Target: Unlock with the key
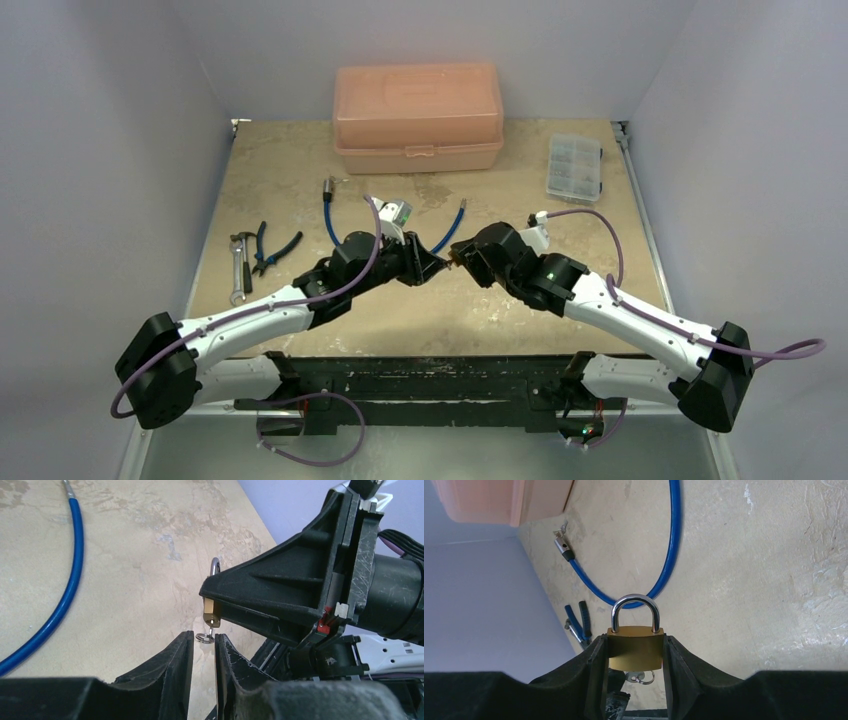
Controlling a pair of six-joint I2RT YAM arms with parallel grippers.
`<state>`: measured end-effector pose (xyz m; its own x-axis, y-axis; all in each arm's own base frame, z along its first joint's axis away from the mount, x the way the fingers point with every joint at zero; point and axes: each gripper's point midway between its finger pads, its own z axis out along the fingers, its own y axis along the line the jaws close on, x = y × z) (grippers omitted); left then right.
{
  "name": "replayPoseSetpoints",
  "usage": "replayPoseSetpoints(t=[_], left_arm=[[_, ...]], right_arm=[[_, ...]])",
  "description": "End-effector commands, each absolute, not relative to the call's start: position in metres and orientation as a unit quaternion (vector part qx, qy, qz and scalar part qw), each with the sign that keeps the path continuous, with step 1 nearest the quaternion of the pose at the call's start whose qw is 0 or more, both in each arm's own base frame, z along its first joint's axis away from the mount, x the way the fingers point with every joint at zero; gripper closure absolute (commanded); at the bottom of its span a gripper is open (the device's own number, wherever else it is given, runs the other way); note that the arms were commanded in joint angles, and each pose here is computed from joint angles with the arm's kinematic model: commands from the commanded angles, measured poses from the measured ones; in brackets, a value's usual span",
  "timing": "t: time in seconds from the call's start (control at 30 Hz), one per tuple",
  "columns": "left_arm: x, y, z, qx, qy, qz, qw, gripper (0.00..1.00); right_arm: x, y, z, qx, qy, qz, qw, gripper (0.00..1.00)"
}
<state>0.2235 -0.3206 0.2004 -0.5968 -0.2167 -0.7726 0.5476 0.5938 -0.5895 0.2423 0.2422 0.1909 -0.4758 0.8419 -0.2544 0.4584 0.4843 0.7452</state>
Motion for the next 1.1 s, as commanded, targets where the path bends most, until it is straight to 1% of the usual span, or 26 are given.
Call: replayPoseSetpoints(t=[0.0,0.13,0.23,0.4,0.6,0.73,0.83,1.07], left_arm=[[0.218,-0.330,0.207,0.135,0.761,-0.462,0.435,0.72],[0.219,-0.332,0.202,0.134,0.764,-0.461,0.431,0.72],[0.220,-0.335,0.201,0.134,0.763,-0.464,0.430,0.76],[0.223,-0.338,0.200,0.134,0.764,-0.462,0.429,0.78],[0.227,-0.339,0.200,0.133,0.764,-0.459,0.434,0.83],[0.227,-0.340,0.200,0.136,0.764,-0.457,0.434,0.83],[0.228,-0.341,0.202,0.136,0.763,-0.458,0.436,0.81],[0.230,-0.344,0.203,0.136,0.764,-0.457,0.434,0.80]], right_arm=[[0.250,0.240,0.224,0.418,0.775,0.333,0.337,1.00],[0.250,0.240,0.226,0.417,0.774,0.336,0.337,1.00],[0.250,0.241,0.227,0.417,0.773,0.339,0.337,1.00],[0.250,0.242,0.228,0.414,0.774,0.341,0.336,1.00],[0.250,0.243,0.228,0.411,0.775,0.344,0.336,1.00],[0.250,0.243,0.226,0.411,0.775,0.342,0.337,1.00],[0.250,0.244,0.225,0.410,0.776,0.341,0.336,1.00],[0.251,0.243,0.224,0.411,0.776,0.340,0.337,1.00]])
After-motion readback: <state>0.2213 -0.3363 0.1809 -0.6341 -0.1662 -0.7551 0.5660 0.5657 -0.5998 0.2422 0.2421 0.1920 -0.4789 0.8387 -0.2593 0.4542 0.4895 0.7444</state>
